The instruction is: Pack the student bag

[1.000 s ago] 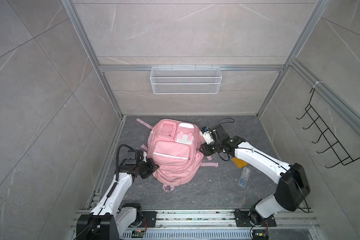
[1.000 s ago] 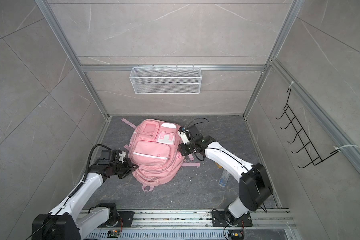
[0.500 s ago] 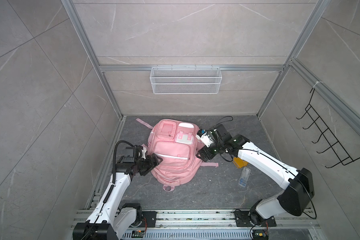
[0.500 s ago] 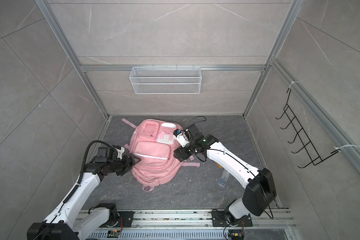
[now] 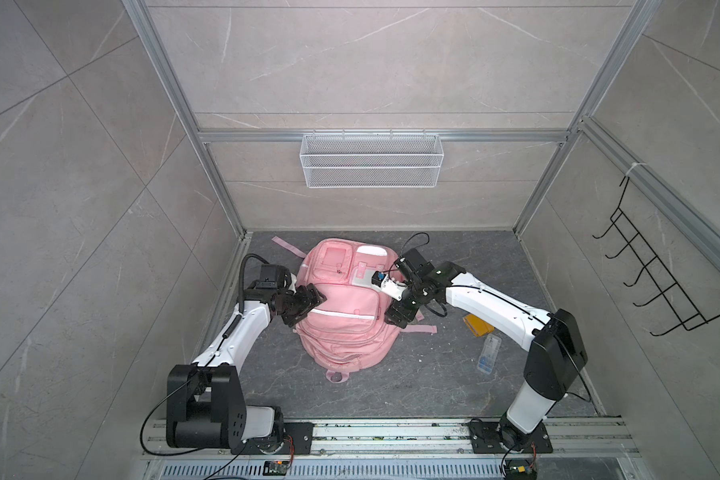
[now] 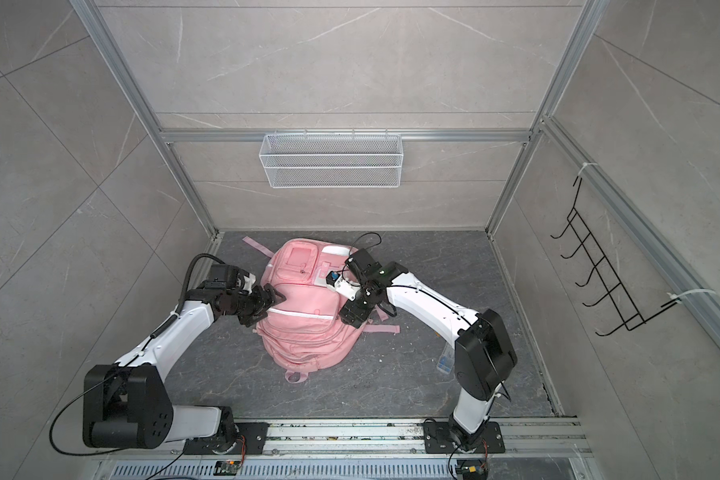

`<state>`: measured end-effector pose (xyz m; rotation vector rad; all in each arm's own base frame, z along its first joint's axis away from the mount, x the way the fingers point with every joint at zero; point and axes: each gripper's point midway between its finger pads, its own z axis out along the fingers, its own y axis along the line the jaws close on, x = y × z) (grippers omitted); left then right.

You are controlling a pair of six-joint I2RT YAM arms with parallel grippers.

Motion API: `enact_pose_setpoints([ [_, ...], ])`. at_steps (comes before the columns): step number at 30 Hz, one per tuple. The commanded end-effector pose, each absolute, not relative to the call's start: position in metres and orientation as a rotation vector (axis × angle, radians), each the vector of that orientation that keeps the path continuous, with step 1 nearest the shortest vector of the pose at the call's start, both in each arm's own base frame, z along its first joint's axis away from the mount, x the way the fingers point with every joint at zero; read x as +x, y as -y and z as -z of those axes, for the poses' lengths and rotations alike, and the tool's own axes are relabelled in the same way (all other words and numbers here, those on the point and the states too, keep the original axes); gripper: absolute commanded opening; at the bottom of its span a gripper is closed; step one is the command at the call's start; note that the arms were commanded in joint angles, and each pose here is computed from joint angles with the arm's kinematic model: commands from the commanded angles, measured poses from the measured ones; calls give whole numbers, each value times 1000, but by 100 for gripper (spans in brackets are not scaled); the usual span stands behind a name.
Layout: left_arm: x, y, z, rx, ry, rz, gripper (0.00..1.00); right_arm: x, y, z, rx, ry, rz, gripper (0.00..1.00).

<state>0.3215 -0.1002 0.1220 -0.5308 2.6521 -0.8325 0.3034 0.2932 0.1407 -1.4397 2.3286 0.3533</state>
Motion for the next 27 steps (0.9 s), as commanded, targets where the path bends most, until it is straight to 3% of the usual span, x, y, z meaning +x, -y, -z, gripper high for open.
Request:
enact_pose_setpoints([
  [1,330,95,-118,-517,-2672,785,80,308,-305,-137,-1528,-2268,-334,85],
  [5,331,96,-110,-515,-2697,788,71,313,-318,-126,-1559,-2255,-343,85],
  [10,329,95,-100,-511,-2745,773,49,314,-336,-115,-1580,-2240,-375,83],
  [13,329,95,-95,-512,-2757,765,41,314,-344,-109,-1595,-2242,-398,83],
  [27,325,99,-83,-546,-2771,807,35,282,-348,-88,-1669,-2310,-558,85],
])
